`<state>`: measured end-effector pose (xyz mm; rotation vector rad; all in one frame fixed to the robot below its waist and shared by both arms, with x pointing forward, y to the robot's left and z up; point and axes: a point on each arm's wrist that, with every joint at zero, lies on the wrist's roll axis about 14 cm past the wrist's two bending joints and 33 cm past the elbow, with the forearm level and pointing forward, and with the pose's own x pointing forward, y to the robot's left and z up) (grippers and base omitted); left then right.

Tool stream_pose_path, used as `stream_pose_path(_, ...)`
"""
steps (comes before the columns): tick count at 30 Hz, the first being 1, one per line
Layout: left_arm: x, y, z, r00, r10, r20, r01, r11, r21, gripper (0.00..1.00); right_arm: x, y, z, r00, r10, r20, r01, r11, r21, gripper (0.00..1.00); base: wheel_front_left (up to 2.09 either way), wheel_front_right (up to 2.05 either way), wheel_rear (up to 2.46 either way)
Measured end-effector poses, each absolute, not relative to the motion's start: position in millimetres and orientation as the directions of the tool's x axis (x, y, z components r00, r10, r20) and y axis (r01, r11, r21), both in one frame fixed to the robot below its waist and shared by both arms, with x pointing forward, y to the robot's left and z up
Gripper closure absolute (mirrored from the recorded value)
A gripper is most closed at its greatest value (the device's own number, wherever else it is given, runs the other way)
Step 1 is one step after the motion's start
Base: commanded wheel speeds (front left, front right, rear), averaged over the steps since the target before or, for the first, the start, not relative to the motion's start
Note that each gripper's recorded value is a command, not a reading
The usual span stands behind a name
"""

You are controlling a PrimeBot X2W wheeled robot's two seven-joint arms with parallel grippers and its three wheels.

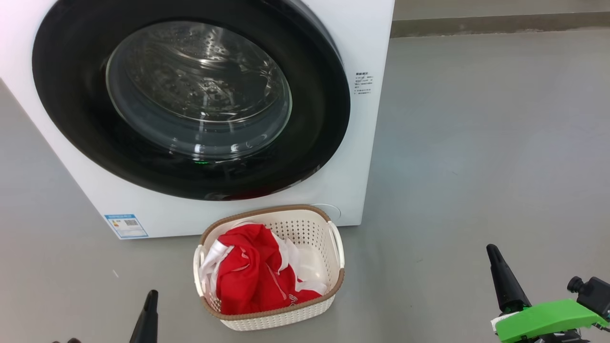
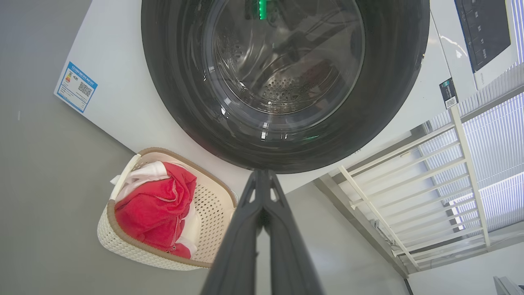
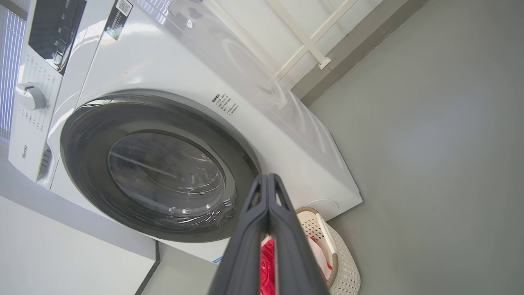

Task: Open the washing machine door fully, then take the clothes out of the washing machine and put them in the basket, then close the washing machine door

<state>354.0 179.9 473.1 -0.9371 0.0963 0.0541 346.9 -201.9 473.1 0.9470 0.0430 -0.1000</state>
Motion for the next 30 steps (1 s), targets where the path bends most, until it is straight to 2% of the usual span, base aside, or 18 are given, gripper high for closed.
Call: stream_pose_path(30, 367, 184, 475, 0.994, -0.012, -0.112, -0.104, 0.292, -0.951, 1.00, 360, -203, 473, 0.994, -0.048, -0.102, 0.112, 0.282, 0.953, 1.00, 0.00, 0.00, 0.00)
